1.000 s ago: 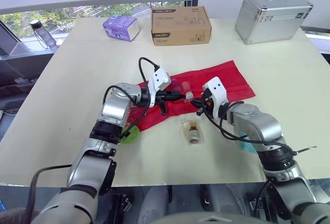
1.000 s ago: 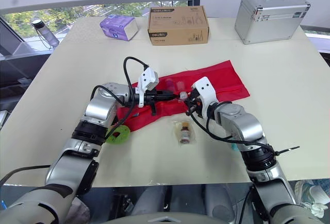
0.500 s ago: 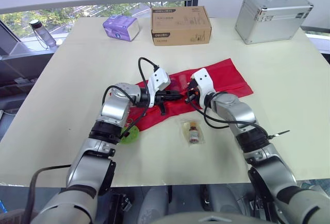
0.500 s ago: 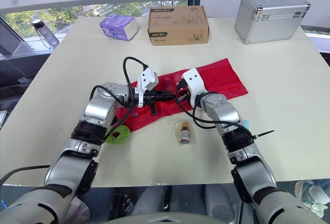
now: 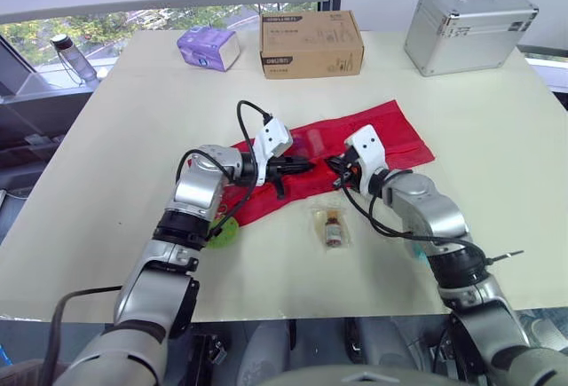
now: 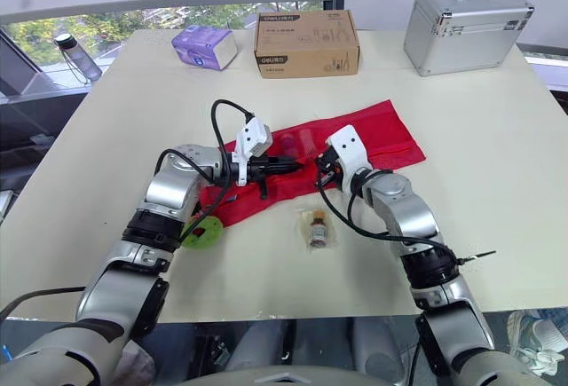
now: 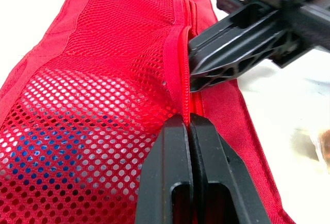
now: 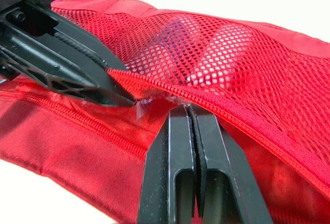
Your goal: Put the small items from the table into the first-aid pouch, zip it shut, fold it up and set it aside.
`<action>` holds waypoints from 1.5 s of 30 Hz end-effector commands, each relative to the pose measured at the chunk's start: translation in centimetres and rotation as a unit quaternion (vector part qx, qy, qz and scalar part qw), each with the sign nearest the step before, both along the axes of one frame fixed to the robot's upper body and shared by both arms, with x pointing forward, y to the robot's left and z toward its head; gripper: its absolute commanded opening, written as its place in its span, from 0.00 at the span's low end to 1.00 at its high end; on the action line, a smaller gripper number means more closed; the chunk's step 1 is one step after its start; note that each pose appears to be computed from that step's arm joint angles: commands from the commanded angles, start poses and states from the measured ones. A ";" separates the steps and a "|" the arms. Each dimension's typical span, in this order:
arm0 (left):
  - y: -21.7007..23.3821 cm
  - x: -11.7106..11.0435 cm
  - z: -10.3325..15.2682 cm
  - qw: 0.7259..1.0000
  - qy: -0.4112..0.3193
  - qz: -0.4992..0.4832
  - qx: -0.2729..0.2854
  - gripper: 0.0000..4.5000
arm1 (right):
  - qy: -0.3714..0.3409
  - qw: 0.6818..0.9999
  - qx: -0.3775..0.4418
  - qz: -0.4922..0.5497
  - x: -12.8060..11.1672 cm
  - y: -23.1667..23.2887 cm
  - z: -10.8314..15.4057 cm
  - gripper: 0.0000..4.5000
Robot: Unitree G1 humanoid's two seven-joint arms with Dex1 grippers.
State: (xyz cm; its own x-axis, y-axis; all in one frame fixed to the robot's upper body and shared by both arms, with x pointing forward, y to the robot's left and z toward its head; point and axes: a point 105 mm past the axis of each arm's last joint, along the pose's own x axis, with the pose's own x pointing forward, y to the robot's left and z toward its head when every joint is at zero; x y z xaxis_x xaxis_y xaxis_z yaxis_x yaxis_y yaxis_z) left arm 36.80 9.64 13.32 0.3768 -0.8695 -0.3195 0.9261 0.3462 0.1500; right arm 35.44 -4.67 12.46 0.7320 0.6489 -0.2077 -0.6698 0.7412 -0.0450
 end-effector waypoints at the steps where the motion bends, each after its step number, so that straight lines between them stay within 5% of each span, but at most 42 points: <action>1: 0.0 0.3 1.6 1.000 -0.022 0.001 -0.021 0.00 | -0.026 0.999 0.022 -0.017 -0.6 -0.3 1.6 0.01; 11: -0.1 0.5 1.8 0.999 -0.026 0.001 -0.023 0.00 | -0.104 0.993 0.056 0.020 -8.6 -5.8 6.0 0.01; 15: 0.0 0.5 1.5 1.000 -0.025 -0.009 -0.017 0.00 | -0.086 0.993 0.004 0.086 -14.3 -9.0 6.1 0.23; 23: 0.8 1.1 1.5 0.998 -0.044 -0.036 0.005 0.00 | -0.049 0.994 -0.067 0.069 -20.8 -15.9 7.9 0.97; 29: 1.1 1.6 2.2 0.994 -0.068 -0.083 0.023 0.00 | -0.012 0.993 -0.088 0.078 -23.1 -16.7 8.1 0.99; 45: 1.5 1.7 1.7 0.992 -0.078 -0.091 0.028 0.00 | -0.032 0.990 -0.034 0.131 -21.8 -12.2 7.5 0.99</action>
